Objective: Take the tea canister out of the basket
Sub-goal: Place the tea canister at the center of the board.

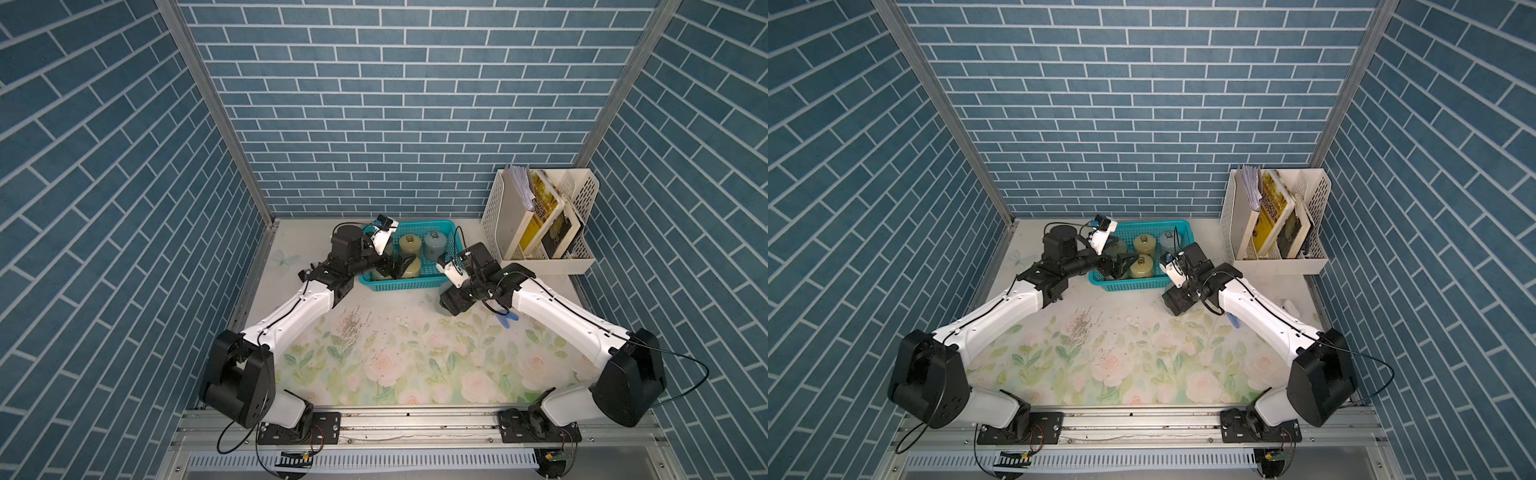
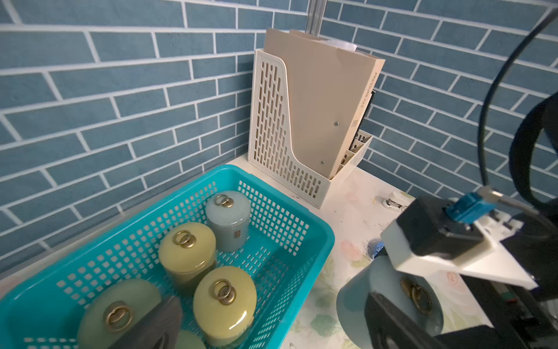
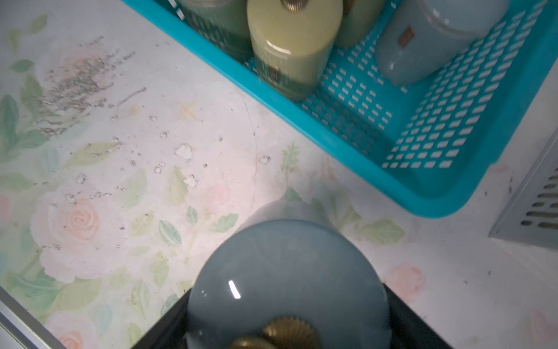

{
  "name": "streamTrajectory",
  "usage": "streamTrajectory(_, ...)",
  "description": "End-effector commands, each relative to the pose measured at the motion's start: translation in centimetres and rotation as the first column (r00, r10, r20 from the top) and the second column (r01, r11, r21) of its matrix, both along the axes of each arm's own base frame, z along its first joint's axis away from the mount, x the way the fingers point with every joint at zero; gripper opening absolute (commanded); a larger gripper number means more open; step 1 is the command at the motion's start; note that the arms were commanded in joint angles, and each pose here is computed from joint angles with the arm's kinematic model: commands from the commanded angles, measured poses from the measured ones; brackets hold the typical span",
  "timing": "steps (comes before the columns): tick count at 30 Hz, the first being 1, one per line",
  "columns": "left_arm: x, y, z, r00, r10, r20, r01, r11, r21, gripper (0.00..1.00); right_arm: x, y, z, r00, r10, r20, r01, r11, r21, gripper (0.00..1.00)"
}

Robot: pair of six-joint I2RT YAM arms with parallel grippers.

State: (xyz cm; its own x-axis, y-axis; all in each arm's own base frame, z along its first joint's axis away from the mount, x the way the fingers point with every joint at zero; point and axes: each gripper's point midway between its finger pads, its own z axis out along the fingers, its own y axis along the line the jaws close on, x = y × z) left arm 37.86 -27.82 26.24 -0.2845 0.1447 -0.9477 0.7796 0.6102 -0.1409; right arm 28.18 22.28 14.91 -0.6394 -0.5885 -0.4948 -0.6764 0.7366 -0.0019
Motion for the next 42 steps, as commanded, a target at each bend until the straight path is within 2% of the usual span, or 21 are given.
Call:
streamTrajectory(1, 0.0, -2.1, -0.3, 0.999, -0.027, 0.018, 0.027, 1.000, -0.004, 1.00, 2.3, -1.3, 1.9, 0.986, -0.158, 0.062, 0.151, 0.983, 0.105, 0.00)
streamTrajectory(9, -0.1, -4.9, -2.1, 0.998, -0.063, -0.015, 0.063, 0.998, -0.013, 1.00, 2.1, -5.1, -1.4, 0.958, -0.287, -0.015, 0.287, 0.952, 0.103, 0.00)
streamTrajectory(17, -0.6, -6.6, -3.3, 0.996, -0.084, -0.034, 0.084, 0.996, 0.000, 1.00, 1.8, -6.7, -4.1, 0.940, -0.341, -0.025, 0.342, 0.939, 0.038, 0.00)
streamTrajectory(28, -0.5, -6.4, -3.5, 0.997, -0.074, -0.036, 0.074, 0.997, 0.018, 1.00, 1.6, -7.4, -5.7, 0.932, -0.360, -0.037, 0.360, 0.933, -0.013, 0.00)
streamTrajectory(30, -0.4, -6.4, -3.5, 0.997, -0.070, -0.033, 0.070, 0.997, 0.021, 1.00, 1.6, -7.5, -5.7, 0.931, -0.362, -0.037, 0.362, 0.932, -0.016, 0.10)
streamTrajectory(31, -0.3, -6.4, -3.4, 0.997, -0.067, -0.032, 0.068, 0.997, 0.023, 1.00, 1.7, -7.5, -5.8, 0.932, -0.361, -0.038, 0.361, 0.932, -0.014, 0.23)
streamTrajectory(34, -0.2, -6.4, -3.0, 0.998, -0.066, -0.020, 0.066, 0.998, 0.018, 1.00, 1.7, -7.4, -5.9, 0.932, -0.359, -0.043, 0.359, 0.933, -0.014, 0.43)
streamTrajectory(39, 0.1, -6.5, -2.9, 0.998, -0.061, -0.021, 0.061, 0.998, 0.017, 1.00, 1.6, -7.2, -6.3, 0.934, -0.354, -0.054, 0.355, 0.935, -0.006, 0.69)
streamTrajectory(42, 0.1, -6.6, -2.9, 0.998, -0.063, -0.023, 0.064, 0.998, 0.019, 1.00, 1.4, -7.3, -6.5, 0.935, -0.348, -0.062, 0.348, 0.937, -0.009, 0.77)
